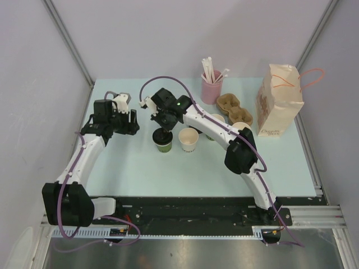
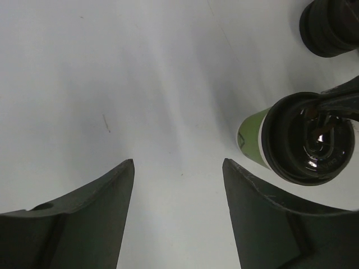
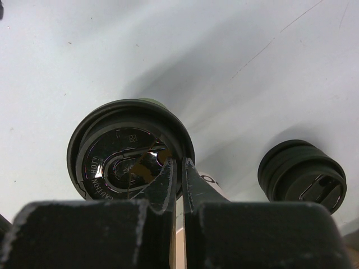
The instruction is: Pack the takeout coffee
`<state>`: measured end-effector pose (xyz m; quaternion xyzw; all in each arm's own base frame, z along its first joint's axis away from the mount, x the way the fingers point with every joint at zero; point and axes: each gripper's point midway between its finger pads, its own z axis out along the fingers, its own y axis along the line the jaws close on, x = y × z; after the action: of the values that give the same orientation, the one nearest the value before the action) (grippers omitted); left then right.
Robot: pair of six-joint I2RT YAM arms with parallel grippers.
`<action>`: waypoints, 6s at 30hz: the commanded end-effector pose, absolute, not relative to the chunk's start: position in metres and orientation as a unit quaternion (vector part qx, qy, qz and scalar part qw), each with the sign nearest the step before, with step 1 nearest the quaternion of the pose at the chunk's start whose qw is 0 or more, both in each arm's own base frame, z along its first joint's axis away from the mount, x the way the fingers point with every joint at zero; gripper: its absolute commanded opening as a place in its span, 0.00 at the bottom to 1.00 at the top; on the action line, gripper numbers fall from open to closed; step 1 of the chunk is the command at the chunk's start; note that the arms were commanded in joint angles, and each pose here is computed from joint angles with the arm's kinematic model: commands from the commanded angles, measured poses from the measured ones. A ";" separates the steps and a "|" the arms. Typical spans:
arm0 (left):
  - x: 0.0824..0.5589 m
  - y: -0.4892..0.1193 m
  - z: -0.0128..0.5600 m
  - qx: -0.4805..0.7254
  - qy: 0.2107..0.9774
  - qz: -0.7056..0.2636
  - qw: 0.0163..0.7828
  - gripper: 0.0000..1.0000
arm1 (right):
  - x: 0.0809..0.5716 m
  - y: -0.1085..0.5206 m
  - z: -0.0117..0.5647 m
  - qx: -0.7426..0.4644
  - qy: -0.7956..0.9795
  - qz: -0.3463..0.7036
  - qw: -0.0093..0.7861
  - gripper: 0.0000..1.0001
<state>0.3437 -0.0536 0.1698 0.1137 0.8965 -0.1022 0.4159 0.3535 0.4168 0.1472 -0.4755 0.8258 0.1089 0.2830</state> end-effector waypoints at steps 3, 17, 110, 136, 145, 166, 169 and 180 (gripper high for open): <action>0.335 -0.083 0.167 0.117 0.887 -0.193 0.402 0.63 | 0.351 0.423 0.143 -0.475 0.825 0.110 0.286 0.00; 0.314 -0.122 0.135 0.061 0.897 -0.322 0.297 0.52 | 0.346 0.426 0.153 -0.477 0.818 0.098 0.306 0.00; 0.300 -0.135 0.149 0.101 0.879 -0.346 0.312 0.27 | 0.327 0.402 0.262 -0.284 0.822 0.279 0.406 0.58; 0.307 -0.146 0.135 0.101 0.884 -0.359 0.283 0.34 | 0.284 0.389 0.166 -0.111 0.896 0.335 0.268 0.33; 0.304 -0.145 0.135 0.103 0.883 -0.359 0.285 0.34 | 0.289 0.384 0.150 -0.108 0.904 0.316 0.268 0.31; 0.299 -0.147 0.117 0.096 0.890 -0.363 0.257 0.32 | 0.303 0.389 0.122 -0.100 0.907 0.328 0.246 0.33; 0.299 -0.147 0.115 0.095 0.890 -0.366 0.253 0.32 | 0.303 0.388 0.114 -0.097 0.911 0.324 0.237 0.30; 0.301 -0.148 0.106 0.087 0.895 -0.368 0.237 0.32 | 0.300 0.382 0.083 -0.099 0.926 0.302 0.204 0.16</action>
<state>0.3045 -0.1432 0.1171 0.0863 0.8915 -0.3602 0.2607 0.3064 0.3885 0.1339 -0.0965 0.9003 0.3478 0.2432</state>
